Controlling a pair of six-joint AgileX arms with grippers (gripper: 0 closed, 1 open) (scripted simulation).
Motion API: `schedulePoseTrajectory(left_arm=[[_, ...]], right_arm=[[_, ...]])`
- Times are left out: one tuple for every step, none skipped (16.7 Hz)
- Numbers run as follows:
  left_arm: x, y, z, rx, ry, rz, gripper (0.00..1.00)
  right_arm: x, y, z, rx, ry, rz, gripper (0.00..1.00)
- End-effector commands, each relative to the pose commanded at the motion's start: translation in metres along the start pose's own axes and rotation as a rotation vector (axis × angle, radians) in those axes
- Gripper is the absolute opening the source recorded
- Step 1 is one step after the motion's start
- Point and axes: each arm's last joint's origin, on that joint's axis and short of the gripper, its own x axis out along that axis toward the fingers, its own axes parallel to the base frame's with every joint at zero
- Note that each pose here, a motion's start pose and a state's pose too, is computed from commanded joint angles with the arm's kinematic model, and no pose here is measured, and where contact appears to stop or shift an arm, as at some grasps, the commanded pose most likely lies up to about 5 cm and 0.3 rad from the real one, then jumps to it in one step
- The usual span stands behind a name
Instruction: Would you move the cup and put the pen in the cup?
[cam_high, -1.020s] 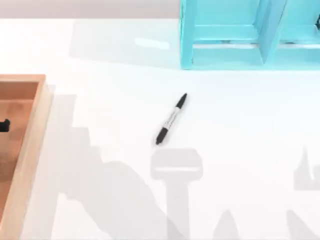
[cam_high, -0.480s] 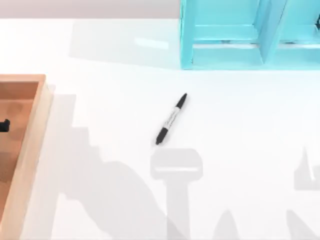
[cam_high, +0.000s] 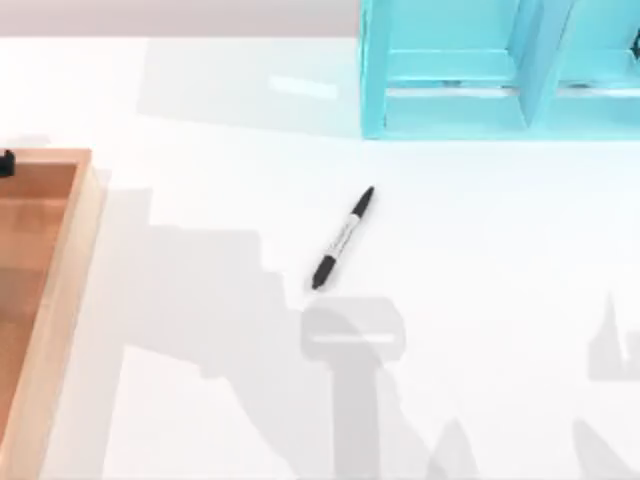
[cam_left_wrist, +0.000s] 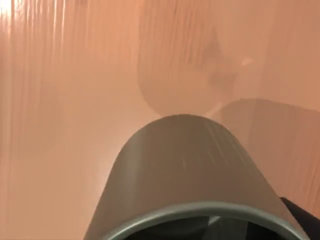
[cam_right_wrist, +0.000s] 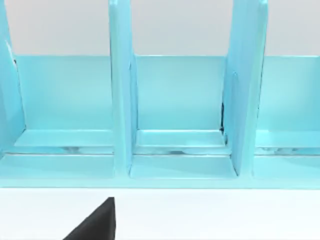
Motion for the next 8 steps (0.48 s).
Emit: schedulePoseTrajectory(left_arm=[[-0.011, -0.008, 0.004, -0.012, -0.008, -0.002, 0.00], [-0.022, -0.019, 0.006, -0.016, -0.008, -0.007, 0.00], [-0.034, -0.032, 0.007, -0.014, -0.009, -0.012, 0.00], [-0.046, -0.047, 0.006, -0.003, -0.008, -0.018, 0.00], [-0.057, -0.062, 0.002, 0.012, 0.008, -0.023, 0.00], [-0.066, -0.078, -0.004, 0.033, 0.041, -0.027, 0.00], [-0.075, -0.094, -0.011, 0.060, 0.073, -0.029, 0.00], [-0.083, -0.109, -0.018, 0.088, 0.095, -0.029, 0.00]], right_arm=[[0.000, 0.000, 0.000, 0.000, 0.000, 0.000, 1.00], [0.000, 0.000, 0.000, 0.000, 0.000, 0.000, 1.00], [0.000, 0.000, 0.000, 0.000, 0.000, 0.000, 1.00], [0.000, 0.000, 0.000, 0.000, 0.000, 0.000, 1.00], [0.000, 0.000, 0.000, 0.000, 0.000, 0.000, 1.00], [0.000, 0.000, 0.000, 0.000, 0.000, 0.000, 1.00], [0.000, 0.000, 0.000, 0.000, 0.000, 0.000, 1.00], [0.000, 0.000, 0.000, 0.000, 0.000, 0.000, 1.00]])
